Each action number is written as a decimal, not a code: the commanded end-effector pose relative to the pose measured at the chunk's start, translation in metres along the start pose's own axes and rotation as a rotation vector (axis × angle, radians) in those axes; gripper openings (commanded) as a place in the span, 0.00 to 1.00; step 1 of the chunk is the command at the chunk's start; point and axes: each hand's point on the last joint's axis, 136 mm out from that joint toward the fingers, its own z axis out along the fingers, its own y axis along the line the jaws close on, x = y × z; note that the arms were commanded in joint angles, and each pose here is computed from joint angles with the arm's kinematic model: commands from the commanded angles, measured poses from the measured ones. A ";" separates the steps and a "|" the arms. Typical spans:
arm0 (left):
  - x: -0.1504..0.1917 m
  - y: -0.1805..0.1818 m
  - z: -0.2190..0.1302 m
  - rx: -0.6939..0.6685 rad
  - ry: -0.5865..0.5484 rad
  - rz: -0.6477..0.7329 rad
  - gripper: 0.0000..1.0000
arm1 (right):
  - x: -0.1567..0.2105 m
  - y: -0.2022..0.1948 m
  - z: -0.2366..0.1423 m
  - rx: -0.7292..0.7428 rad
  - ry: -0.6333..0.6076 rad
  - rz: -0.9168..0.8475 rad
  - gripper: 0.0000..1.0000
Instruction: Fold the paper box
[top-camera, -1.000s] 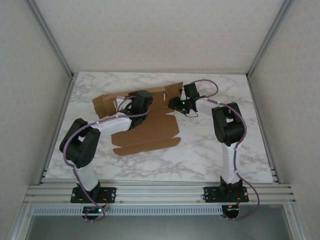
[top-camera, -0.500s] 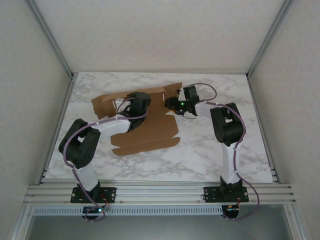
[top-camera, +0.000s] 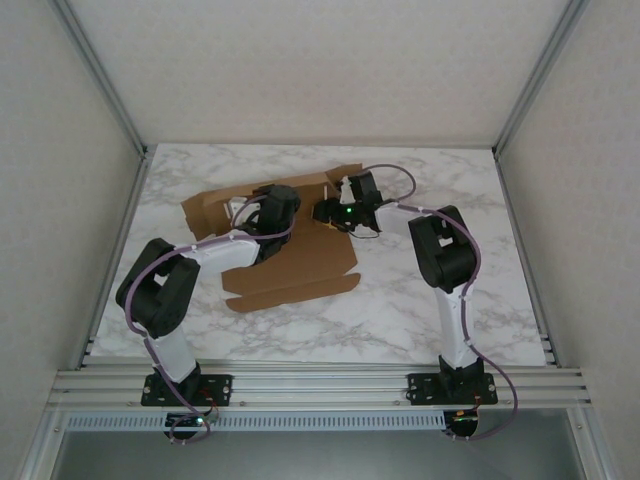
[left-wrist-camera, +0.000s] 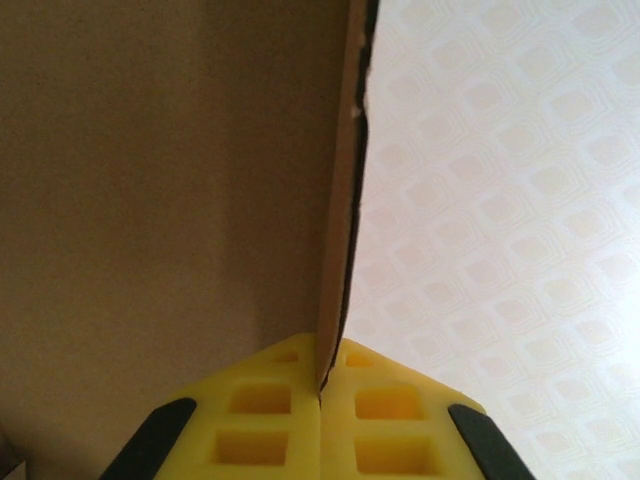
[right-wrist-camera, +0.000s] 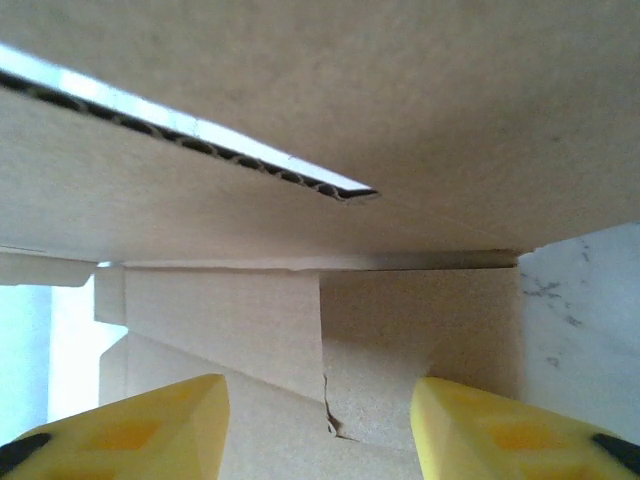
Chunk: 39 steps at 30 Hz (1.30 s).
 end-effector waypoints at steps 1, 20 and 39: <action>0.004 0.022 -0.008 -0.080 0.045 0.049 0.00 | 0.016 -0.016 0.004 0.093 0.034 -0.028 0.53; -0.013 0.023 -0.023 -0.080 0.065 0.202 0.00 | -0.047 0.049 -0.247 0.284 -0.609 -0.305 0.35; -0.016 0.034 -0.030 -0.099 0.097 0.194 0.00 | -0.056 -0.031 -0.130 0.294 -0.279 -0.592 0.29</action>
